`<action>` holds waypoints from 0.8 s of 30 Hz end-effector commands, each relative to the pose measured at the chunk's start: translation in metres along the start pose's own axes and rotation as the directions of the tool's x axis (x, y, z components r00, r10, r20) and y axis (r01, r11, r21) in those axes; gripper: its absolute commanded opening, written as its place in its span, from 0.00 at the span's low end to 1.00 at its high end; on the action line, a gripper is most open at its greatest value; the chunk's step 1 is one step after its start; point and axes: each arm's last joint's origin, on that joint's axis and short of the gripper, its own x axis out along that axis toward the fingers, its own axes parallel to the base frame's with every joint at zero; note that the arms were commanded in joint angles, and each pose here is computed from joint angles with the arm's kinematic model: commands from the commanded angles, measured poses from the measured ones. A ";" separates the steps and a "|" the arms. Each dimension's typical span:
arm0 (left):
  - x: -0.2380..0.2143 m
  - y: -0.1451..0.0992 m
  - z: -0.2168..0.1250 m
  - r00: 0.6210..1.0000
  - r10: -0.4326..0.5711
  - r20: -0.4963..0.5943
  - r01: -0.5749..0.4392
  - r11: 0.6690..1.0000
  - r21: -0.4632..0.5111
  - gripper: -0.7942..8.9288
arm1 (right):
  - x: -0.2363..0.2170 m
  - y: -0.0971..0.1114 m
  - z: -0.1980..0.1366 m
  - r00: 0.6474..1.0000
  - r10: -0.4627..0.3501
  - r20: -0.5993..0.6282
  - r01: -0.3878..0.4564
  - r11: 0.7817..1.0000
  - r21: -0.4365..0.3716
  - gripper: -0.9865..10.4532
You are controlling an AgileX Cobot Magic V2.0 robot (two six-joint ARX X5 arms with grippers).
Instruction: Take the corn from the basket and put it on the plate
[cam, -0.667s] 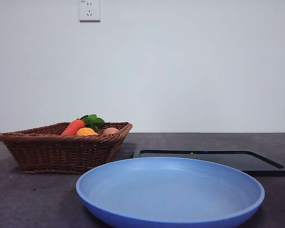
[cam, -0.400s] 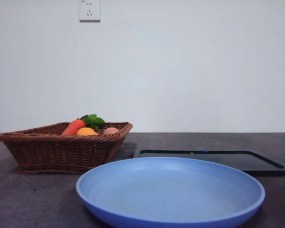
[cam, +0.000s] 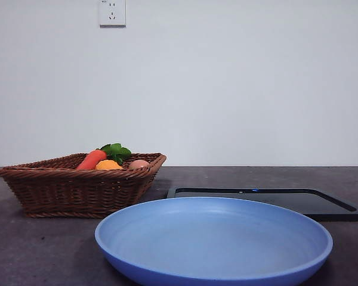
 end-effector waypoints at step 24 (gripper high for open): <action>0.028 -0.049 0.073 0.822 -0.036 -0.568 0.130 0.984 0.125 0.09 | 0.050 0.037 0.061 0.695 0.078 -0.715 -0.210 0.973 -0.098 0.09</action>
